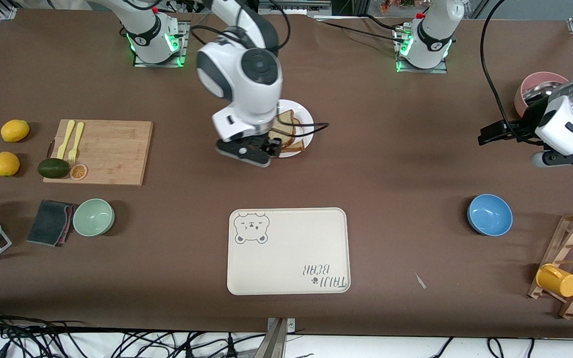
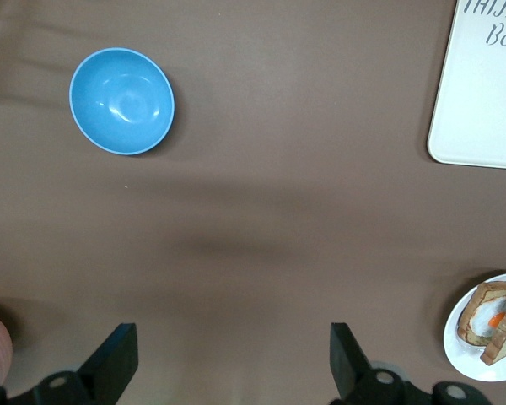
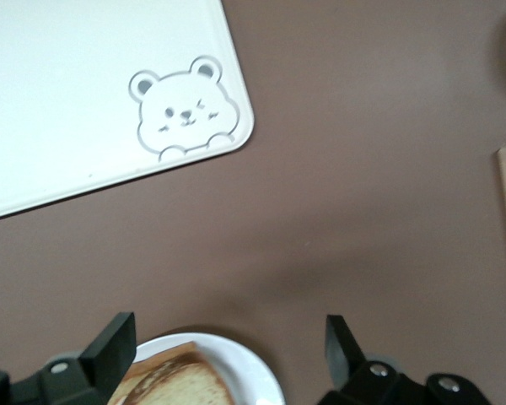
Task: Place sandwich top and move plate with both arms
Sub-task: 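Open the right gripper and withdraw it toward its rest pose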
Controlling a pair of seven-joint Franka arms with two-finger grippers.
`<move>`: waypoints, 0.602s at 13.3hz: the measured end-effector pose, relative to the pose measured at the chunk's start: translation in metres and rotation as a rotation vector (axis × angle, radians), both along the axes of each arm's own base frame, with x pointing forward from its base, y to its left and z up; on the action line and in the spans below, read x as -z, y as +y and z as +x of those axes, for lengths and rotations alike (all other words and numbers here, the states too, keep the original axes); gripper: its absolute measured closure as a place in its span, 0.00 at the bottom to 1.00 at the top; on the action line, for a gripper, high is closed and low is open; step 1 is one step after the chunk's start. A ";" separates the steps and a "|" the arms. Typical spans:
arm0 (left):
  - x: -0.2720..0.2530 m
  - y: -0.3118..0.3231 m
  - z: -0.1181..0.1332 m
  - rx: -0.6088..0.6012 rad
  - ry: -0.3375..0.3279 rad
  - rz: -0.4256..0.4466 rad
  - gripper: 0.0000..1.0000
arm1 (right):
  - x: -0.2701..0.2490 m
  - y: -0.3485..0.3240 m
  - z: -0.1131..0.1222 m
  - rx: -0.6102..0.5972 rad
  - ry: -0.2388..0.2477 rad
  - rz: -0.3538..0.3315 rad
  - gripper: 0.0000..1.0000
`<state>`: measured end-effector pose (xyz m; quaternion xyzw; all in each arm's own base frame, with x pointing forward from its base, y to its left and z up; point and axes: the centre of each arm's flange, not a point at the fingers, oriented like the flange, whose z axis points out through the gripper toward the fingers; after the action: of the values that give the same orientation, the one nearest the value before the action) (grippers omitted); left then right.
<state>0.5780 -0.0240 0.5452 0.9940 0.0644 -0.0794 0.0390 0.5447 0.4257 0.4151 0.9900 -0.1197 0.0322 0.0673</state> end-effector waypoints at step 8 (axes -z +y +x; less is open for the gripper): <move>0.012 -0.007 0.008 -0.080 0.034 -0.272 0.00 | -0.046 -0.182 0.087 -0.161 0.091 0.110 0.00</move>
<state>0.5865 -0.0309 0.5332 0.9747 0.0933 -0.1024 0.1755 0.6317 0.2435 0.4614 0.9991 -0.0381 -0.0143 0.0153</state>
